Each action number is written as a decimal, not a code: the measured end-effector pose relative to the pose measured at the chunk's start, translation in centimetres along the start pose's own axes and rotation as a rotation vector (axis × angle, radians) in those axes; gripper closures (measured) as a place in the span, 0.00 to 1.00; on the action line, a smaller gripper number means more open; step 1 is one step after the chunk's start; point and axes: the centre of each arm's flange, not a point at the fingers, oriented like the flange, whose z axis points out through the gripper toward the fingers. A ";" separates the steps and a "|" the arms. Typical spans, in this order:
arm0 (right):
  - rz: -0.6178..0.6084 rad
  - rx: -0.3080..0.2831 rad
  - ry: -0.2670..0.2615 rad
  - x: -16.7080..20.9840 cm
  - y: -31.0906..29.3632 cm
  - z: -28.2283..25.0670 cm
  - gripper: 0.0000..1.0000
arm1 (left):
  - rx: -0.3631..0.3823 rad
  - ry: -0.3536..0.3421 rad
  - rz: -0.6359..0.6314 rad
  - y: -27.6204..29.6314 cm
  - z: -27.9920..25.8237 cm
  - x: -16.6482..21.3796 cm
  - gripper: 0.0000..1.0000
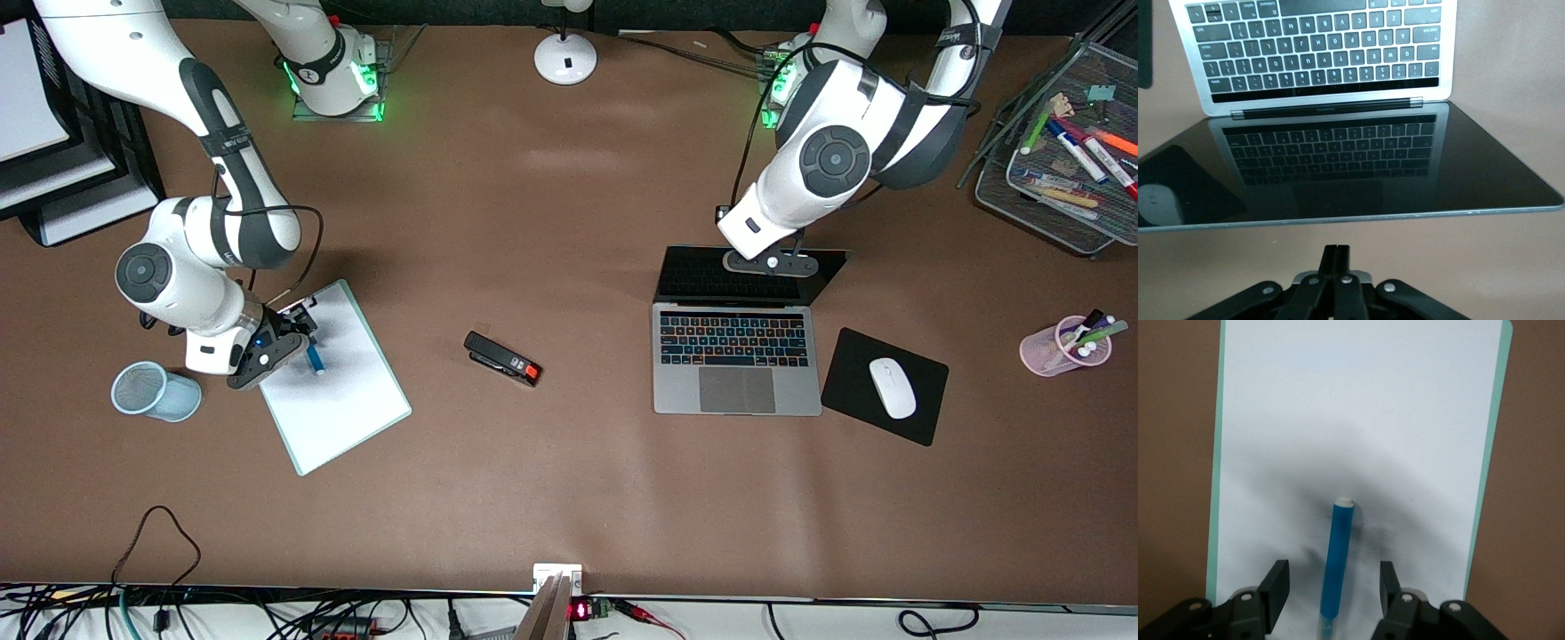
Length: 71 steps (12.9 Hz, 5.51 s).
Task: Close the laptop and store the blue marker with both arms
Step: 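Grasp the blue marker with the right gripper while the left gripper lowers onto the lid, then lift the marker toward the blue cup while the left gripper pushes the lid down, then drop the marker into the blue cup while the left gripper presses the lid shut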
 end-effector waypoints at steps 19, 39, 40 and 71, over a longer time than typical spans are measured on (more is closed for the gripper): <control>-0.005 0.003 -0.004 1.1 0.4 4.8 0.56 | 0.017 0.297 0.023 -3.0 0.3 5.0 0.99; -0.076 -0.018 0.035 6.1 2.0 -9.7 0.82 | -0.065 0.481 0.054 -5.2 6.0 13.4 0.99; -0.106 -0.016 0.033 6.1 2.0 -11.7 0.82 | -0.056 0.485 0.062 -5.4 6.1 13.8 0.99; -0.890 0.192 0.912 -16.7 25.5 -9.5 0.82 | 0.256 0.170 0.194 -3.0 -5.6 9.9 0.67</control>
